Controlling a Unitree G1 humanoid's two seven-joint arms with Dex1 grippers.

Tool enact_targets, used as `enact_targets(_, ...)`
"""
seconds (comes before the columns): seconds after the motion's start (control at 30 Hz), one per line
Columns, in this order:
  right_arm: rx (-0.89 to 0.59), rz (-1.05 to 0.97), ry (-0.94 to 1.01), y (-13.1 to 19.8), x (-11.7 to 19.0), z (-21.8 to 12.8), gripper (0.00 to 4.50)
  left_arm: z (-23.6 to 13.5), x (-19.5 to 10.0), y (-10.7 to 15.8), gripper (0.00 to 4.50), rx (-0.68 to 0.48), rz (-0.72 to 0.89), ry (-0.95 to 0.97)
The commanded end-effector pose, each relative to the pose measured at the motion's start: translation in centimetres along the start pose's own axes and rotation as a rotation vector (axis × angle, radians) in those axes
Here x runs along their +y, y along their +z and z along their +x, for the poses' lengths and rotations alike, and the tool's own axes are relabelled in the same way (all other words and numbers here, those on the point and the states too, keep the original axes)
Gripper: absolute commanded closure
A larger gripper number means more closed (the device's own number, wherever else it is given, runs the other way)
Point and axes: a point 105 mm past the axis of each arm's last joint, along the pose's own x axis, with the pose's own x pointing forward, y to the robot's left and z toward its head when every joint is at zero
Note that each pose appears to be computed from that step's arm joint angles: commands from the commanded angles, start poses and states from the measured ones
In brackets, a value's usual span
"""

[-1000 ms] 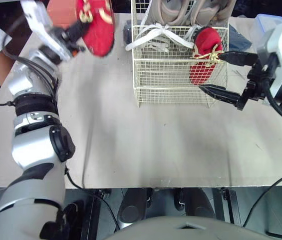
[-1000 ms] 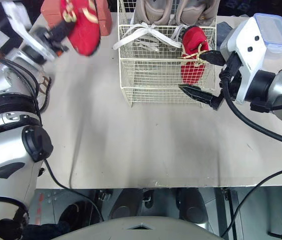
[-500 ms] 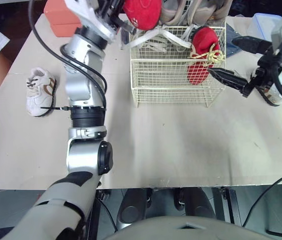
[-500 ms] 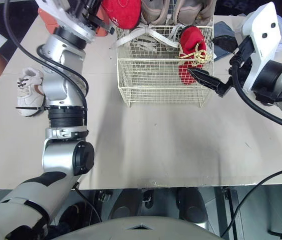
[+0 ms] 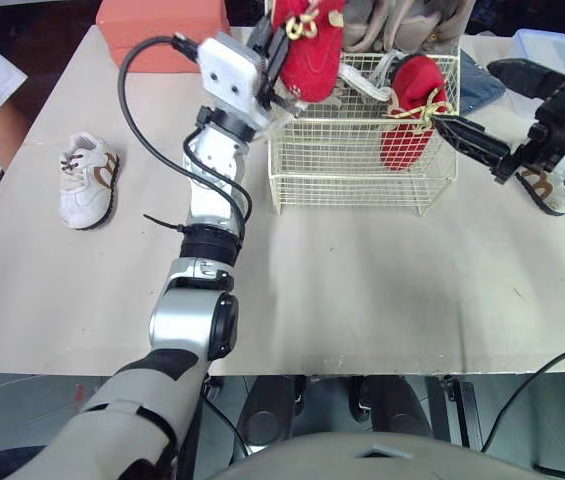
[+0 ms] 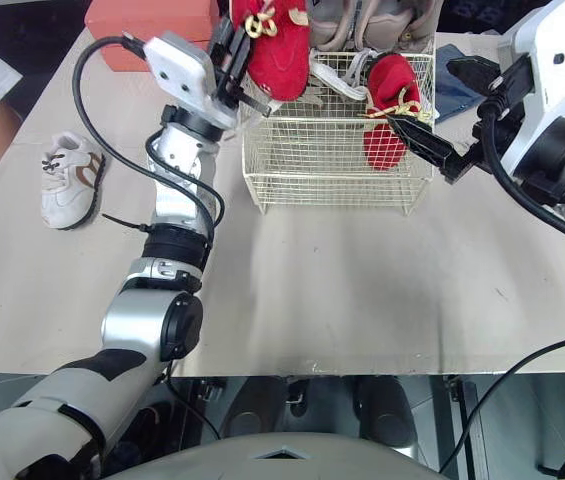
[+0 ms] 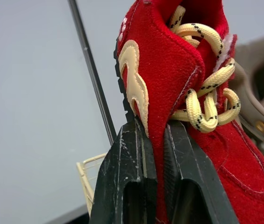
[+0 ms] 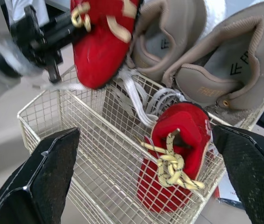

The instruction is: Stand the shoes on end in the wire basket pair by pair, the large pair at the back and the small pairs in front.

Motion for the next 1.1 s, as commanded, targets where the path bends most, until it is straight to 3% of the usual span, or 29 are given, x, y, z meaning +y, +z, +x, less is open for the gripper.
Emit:
enact_targets(0.03, -0.047, -0.028, -0.036, 1.3, -0.3, -0.8, 0.00, -0.8, -2.2, -1.2, 4.48, 0.034, 0.037, -0.056)
enact_targets(0.33, -0.046, -0.021, -0.047, 1.2, -0.2, -0.9, 0.00, -3.5, -4.8, -4.2, 4.48, 0.178, 0.032, -0.148)
enact_targets(0.77, -0.033, -0.013, -0.041, 0.7, -0.2, -0.6, 0.00, -9.0, -6.8, -7.9, 4.48, 0.466, -0.249, -0.172)
enact_targets(1.07, -0.031, -0.013, -0.039, 0.5, -0.3, -0.4, 0.00, -9.9, -6.0, -6.7, 0.35, 0.489, -0.387, -0.146)
enact_targets(1.1, -0.032, -0.013, -0.039, 0.5, -0.3, -0.4, 0.00, -10.0, -5.6, -6.4, 0.13, 0.493, -0.403, -0.125)
